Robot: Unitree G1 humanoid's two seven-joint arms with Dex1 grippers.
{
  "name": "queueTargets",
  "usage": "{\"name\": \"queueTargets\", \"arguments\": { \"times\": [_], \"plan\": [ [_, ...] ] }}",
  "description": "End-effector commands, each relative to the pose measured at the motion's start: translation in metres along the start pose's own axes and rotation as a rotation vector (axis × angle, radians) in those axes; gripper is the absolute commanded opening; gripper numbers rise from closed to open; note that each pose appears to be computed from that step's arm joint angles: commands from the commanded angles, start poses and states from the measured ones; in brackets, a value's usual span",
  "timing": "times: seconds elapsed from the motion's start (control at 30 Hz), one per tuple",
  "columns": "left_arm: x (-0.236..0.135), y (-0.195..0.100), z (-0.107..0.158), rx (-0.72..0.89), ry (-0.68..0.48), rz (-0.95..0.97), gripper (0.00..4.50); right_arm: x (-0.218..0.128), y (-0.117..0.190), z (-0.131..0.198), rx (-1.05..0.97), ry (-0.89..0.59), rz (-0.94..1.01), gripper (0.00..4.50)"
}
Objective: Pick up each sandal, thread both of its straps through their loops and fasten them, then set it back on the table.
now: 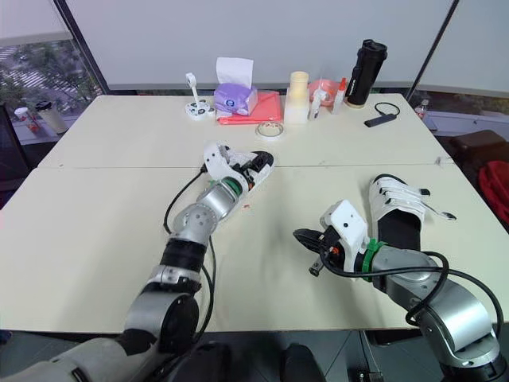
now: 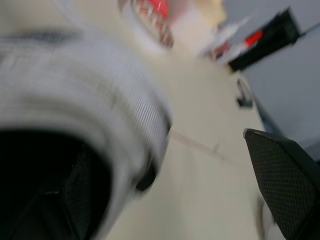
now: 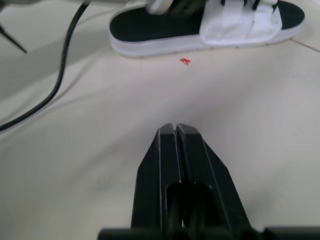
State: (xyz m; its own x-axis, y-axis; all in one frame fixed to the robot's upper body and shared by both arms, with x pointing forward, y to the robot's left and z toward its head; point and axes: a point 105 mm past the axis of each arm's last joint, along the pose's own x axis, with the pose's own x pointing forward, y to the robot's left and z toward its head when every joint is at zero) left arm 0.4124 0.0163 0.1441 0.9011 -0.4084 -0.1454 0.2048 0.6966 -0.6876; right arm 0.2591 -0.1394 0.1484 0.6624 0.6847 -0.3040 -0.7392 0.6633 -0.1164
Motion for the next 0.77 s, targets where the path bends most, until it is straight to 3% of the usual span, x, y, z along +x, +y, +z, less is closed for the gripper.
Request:
{"name": "queueTargets", "arguments": {
  "times": [0.03,0.17,0.3,0.47,0.6,0.77],
  "plan": [
    [-0.038,0.005,-0.002,0.208,0.112,-0.062,4.42,-0.002,0.0,0.003,-0.012,-0.02,0.005,0.0],
    [-0.092,0.016,-0.004,0.564,0.205,-0.191,4.42,-0.005,-0.011,0.0,0.087,-0.077,-0.02,0.0],
    [-0.13,0.015,-0.005,0.687,0.19,-0.373,4.42,-0.013,-0.035,0.002,0.209,-0.212,-0.141,0.0],
    [-0.155,0.038,-0.009,0.738,0.173,-0.368,4.42,-0.026,-0.047,-0.005,0.217,-0.256,-0.231,0.0],
    [-0.164,0.053,-0.006,0.669,0.121,-0.305,4.42,-0.025,-0.031,-0.022,0.212,-0.193,-0.192,0.0],
    [-0.169,0.055,-0.005,0.62,0.085,-0.279,4.42,-0.017,-0.022,-0.021,0.222,-0.214,-0.177,0.0]
  ]
}}
